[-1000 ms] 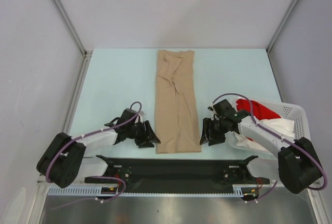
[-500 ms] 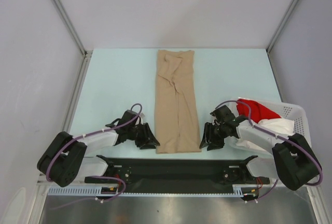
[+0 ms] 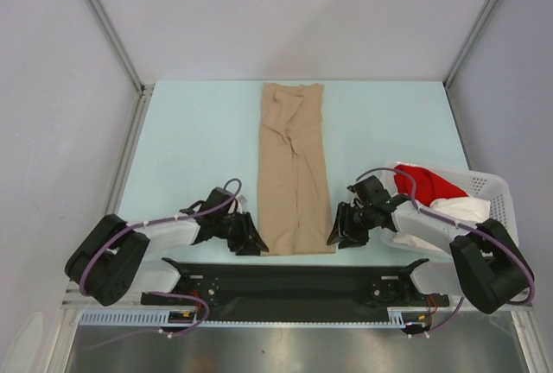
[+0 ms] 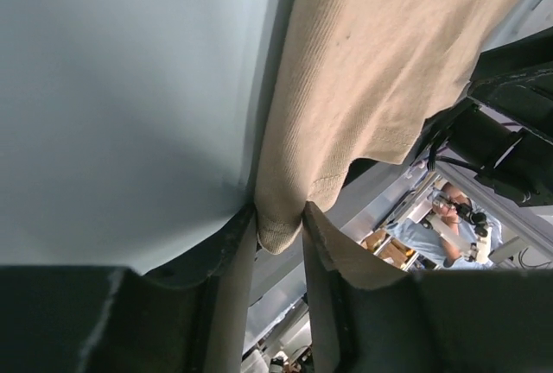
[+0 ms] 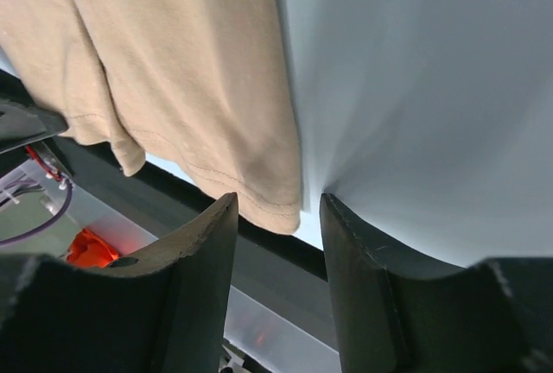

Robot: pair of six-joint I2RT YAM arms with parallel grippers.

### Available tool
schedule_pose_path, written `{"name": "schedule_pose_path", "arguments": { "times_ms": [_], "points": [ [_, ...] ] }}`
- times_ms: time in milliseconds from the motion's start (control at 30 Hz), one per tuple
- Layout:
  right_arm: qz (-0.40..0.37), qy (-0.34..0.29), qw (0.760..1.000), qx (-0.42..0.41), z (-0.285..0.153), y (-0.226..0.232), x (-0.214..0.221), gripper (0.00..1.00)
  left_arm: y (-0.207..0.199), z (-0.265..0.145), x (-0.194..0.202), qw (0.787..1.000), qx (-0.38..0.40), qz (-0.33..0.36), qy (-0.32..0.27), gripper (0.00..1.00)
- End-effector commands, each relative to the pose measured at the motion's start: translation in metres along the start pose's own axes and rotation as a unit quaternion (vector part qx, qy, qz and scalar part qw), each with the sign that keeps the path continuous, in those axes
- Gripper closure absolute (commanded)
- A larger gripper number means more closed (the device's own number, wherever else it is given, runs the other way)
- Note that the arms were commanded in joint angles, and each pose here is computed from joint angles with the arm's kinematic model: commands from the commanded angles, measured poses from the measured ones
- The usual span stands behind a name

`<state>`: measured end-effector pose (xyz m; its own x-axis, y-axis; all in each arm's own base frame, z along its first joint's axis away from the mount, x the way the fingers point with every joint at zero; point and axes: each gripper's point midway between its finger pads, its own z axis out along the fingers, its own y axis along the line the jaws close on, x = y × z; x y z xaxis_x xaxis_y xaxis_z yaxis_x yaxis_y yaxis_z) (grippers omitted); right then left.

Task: Fold and stack the t-shirts
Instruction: Fold the tshirt

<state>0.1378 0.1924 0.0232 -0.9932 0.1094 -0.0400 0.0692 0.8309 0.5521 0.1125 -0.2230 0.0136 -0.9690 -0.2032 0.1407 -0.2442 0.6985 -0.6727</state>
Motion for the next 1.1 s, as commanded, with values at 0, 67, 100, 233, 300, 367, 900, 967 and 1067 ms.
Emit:
{"name": "schedule_pose_path", "arguments": {
  "times_ms": [0, 67, 100, 233, 300, 367, 900, 967, 1067],
  "points": [
    [-0.001, 0.002, 1.000, 0.002, 0.008, -0.003, 0.000, 0.51, 0.059, 0.003, 0.010, 0.994, -0.109, -0.025, -0.012, 0.66],
    [0.000, 0.005, 1.000, 0.000, 0.009, -0.003, 0.001, 0.51, 0.063, 0.002, 0.011, 0.993, -0.114, -0.025, -0.015, 0.68],
    [-0.001, 0.005, 1.000, 0.002, 0.010, -0.004, 0.002, 0.51, 0.063, 0.001, 0.012, 0.993, -0.113, -0.025, -0.016, 0.72],
    [-0.002, 0.009, 1.000, -0.003, 0.012, -0.006, 0.007, 0.75, 0.069, 0.001, 0.014, 0.993, -0.117, -0.024, -0.017, 0.89],
    [0.003, 0.015, 1.000, -0.001, 0.013, -0.009, 0.013, 0.83, 0.073, 0.001, 0.017, 0.992, -0.124, -0.026, -0.013, 1.00],
    [0.008, 0.018, 1.000, -0.002, 0.013, -0.011, 0.019, 0.90, 0.080, 0.000, 0.020, 0.991, -0.133, -0.029, -0.014, 1.00],
    [0.015, 0.028, 0.999, -0.013, 0.006, -0.008, 0.040, 0.99, 0.078, -0.010, 0.037, 0.990, -0.133, -0.030, -0.020, 1.00],
    [0.013, 0.027, 0.999, -0.018, 0.004, -0.006, 0.041, 1.00, 0.075, -0.014, 0.036, 0.989, -0.141, -0.019, -0.026, 1.00],
    [0.000, 0.024, 0.999, -0.029, -0.002, 0.001, 0.045, 1.00, 0.065, -0.024, 0.031, 0.989, -0.143, -0.001, -0.048, 1.00]
  ]
}}
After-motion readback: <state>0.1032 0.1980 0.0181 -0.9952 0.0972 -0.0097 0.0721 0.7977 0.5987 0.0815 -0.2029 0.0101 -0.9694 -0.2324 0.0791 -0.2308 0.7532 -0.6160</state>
